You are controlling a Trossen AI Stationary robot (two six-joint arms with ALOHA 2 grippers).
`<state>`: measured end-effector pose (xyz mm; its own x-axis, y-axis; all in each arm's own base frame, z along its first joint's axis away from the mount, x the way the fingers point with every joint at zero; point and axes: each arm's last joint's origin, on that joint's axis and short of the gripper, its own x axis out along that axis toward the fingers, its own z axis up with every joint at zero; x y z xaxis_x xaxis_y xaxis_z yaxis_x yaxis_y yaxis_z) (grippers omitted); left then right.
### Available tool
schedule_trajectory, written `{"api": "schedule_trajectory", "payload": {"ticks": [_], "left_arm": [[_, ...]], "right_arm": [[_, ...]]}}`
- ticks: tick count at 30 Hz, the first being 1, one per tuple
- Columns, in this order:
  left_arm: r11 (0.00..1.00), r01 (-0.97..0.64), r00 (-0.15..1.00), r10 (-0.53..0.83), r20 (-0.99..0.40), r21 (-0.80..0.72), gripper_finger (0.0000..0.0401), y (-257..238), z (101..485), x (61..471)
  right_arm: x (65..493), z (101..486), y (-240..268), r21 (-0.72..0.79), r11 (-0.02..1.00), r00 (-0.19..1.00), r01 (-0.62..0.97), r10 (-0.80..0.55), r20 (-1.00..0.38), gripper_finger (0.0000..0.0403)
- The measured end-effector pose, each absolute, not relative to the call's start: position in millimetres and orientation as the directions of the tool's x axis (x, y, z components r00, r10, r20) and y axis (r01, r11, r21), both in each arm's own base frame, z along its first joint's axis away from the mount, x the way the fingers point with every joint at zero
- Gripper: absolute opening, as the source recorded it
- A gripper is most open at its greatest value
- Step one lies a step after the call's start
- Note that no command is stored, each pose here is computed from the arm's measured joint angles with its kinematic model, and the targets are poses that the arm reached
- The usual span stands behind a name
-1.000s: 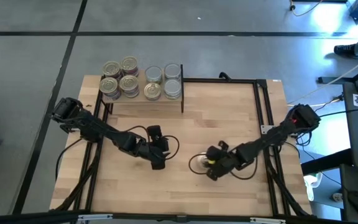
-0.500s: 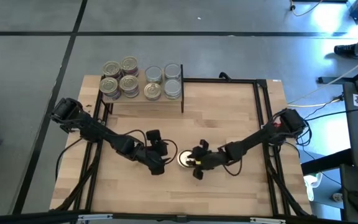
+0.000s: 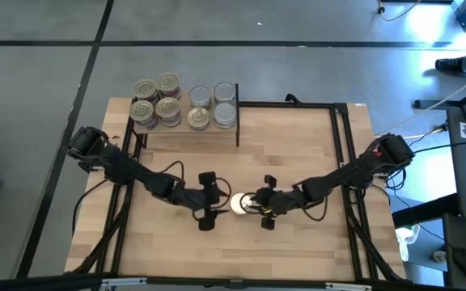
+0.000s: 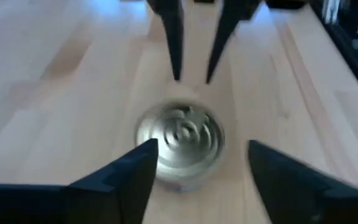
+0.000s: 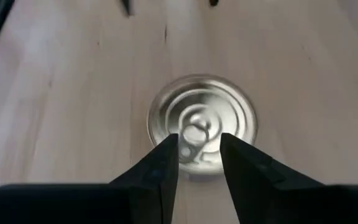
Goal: Stack canned seafood by type on shelf
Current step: Stack the blue tuna can on top of the blue tuna can on the shelf
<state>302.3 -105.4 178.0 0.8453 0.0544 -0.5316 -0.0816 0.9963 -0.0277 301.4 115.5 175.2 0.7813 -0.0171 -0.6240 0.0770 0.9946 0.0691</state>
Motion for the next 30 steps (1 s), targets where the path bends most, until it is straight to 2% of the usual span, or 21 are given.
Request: {"api": "schedule_trajectory", "payload": {"ticks": [4, 8, 12, 23, 26, 30], "left_arm": [[0.997, -0.072, 0.851, 0.042, -0.523, -0.038, 0.0164, -91.8, 179.4, 308.6], [0.997, -0.02, 0.821, -0.025, -0.57, -0.074, 0.0076, -82.2, 163.5, 316.7], [0.994, 0.021, 0.817, -0.077, -0.571, -0.105, 0.0013, -79.3, 147.6, 328.8], [0.997, 0.077, 0.803, -0.076, -0.591, -0.023, 0.0002, -77.0, 135.7, 347.4], [0.998, 0.069, 0.807, -0.063, -0.587, -0.013, 0.0004, -72.4, 136.2, 348.7], [0.997, 0.074, 0.804, -0.058, -0.592, 0.004, 0.0002, -70.0, 135.6, 348.9]], "right_arm": [[296.1, 182.7, 117.5, 0.067, 0.995, 0.779, 0.067, -0.01, -0.627, 0.0121], [295.5, 180.8, 118.0, 0.08, 0.996, 0.767, 0.049, 0.013, -0.641, 0.0121], [296.1, 181.8, 118.0, 0.084, 0.995, 0.77, 0.048, 0.017, -0.638, 0.0121], [298.1, 184.3, 118.7, 0.095, 0.994, 0.79, 0.045, 0.023, -0.613, 0.0132], [298.9, 184.0, 119.2, 0.099, 0.994, 0.792, 0.042, 0.027, -0.609, 0.0165], [299.1, 181.5, 120.9, 0.125, 0.992, 0.778, 0.005, 0.075, -0.624, 0.0231]]}}
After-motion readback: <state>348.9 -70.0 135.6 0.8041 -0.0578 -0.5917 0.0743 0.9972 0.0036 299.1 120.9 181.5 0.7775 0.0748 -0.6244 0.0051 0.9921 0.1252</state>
